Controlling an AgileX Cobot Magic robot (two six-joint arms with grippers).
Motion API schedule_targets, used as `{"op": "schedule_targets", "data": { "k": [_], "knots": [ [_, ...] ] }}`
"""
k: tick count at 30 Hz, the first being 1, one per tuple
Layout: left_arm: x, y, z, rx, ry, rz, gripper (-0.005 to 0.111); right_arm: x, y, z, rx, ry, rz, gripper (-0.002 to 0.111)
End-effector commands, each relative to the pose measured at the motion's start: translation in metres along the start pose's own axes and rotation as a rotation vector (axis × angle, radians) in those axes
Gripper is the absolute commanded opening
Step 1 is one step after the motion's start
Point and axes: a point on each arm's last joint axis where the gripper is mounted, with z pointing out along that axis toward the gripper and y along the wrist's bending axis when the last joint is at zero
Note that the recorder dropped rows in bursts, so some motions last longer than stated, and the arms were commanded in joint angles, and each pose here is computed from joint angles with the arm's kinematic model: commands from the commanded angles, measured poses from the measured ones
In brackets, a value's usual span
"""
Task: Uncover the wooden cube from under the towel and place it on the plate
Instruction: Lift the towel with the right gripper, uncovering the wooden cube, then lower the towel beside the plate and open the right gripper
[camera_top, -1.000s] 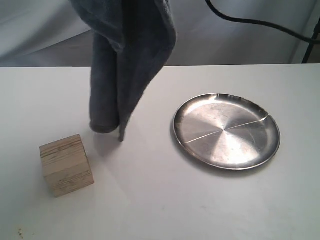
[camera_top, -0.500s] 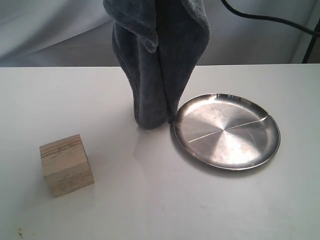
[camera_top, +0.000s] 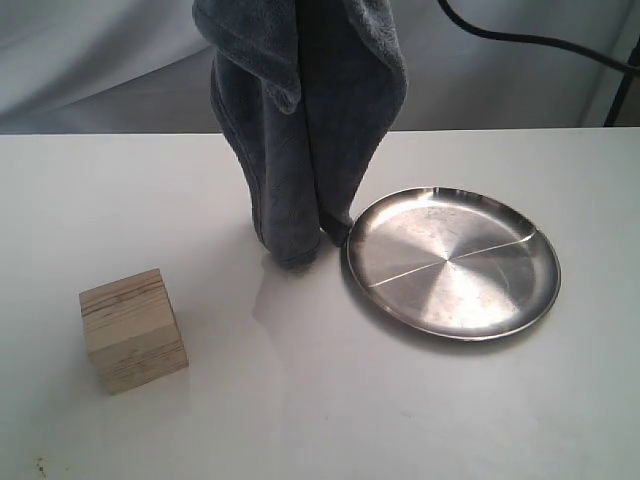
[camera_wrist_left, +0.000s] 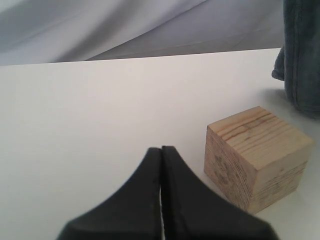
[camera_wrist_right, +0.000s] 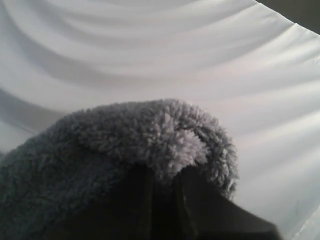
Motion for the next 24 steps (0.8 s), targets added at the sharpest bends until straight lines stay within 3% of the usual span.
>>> {"op": "schedule_targets", "data": {
  "k": [1,8,11,18,24],
  "knots": [
    [0.000,0.000,0.000,0.003,-0.011,-0.007,0.000,0.006,0.002,0.004,0.013,-0.006,0.017,0.000],
    [0.000,0.000,0.000,0.003,-0.011,-0.007,0.000,0.014,0.028,0.018,-0.007,-0.086,-0.115,0.000],
    [0.000,0.000,0.000,0.003,-0.011,-0.007,0.000,0.016,0.029,0.020,-0.006,-0.088,-0.064,0.000],
    [0.000,0.000,0.000,0.003,-0.011,-0.007,0.000,0.041,0.039,0.019,-0.142,0.154,-0.012,0.000],
    [0.000,0.000,0.000,0.003,-0.011,-0.007,0.000,0.082,0.065,0.018,-0.308,0.433,0.058,0.000]
  ]
}}
